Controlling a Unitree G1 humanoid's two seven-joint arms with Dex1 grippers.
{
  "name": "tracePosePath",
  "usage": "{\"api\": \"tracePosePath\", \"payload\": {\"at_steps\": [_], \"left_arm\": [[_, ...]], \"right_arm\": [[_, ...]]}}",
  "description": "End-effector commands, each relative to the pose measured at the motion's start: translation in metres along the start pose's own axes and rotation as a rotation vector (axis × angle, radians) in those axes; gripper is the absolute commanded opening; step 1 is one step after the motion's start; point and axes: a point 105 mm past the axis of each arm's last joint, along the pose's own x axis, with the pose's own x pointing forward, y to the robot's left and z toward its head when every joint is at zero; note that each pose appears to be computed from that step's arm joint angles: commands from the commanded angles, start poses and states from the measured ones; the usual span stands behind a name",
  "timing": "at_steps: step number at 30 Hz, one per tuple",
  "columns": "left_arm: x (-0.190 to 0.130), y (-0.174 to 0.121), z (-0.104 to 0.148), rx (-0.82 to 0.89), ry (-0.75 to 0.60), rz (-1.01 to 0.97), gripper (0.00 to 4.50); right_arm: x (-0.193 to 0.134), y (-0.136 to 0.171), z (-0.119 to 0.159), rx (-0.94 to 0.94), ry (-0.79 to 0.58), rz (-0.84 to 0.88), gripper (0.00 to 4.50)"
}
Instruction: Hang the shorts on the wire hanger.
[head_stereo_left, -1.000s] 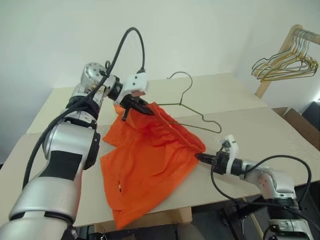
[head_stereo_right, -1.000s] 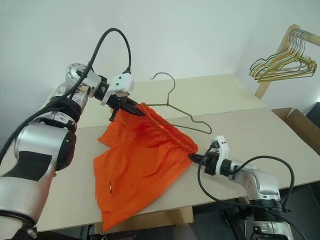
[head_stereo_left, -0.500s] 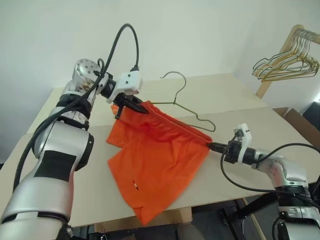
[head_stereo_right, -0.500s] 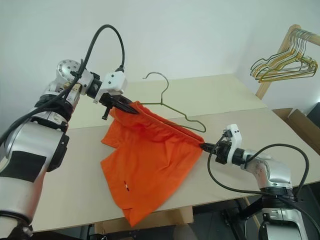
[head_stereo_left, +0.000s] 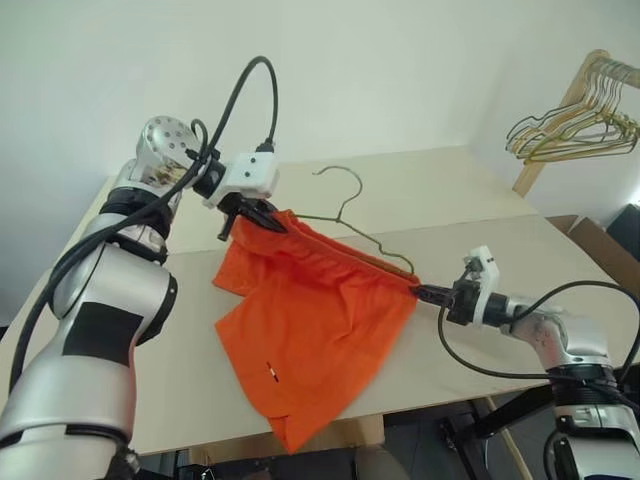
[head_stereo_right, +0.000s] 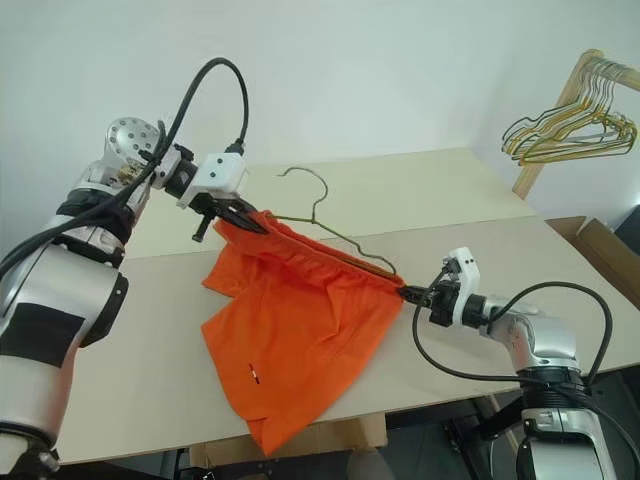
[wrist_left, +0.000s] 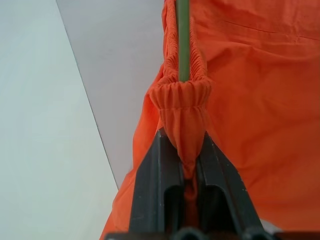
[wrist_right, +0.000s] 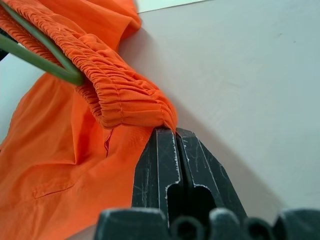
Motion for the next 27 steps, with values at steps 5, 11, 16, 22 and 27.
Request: {"api": "tracePosePath", "payload": {"at_steps": [5, 11, 16, 22, 27], "left_arm": [[-0.019, -0.003, -0.013, 0.018, 0.096, 0.015, 0.00], [-0.015, -0.003, -0.023, 0.027, 0.160, 0.034, 0.00], [-0.013, 0.001, -0.030, 0.042, 0.228, 0.067, 0.00], [-0.011, 0.016, -0.023, 0.033, 0.177, 0.194, 0.00], [-0.013, 0.021, -0.029, 0.062, 0.224, 0.253, 0.00]], "right_arm": [[-0.016, -0.015, 0.010, -0.057, 0.013, -0.080, 0.05], [-0.026, -0.001, 0.040, -0.268, 0.029, -0.054, 0.05], [-0.037, 0.019, 0.073, -0.428, 0.073, 0.019, 0.05], [-0.038, 0.012, 0.048, -0.446, 0.205, 0.050, 0.05], [-0.035, 0.010, 0.036, -0.422, 0.220, 0.063, 0.05]]}}
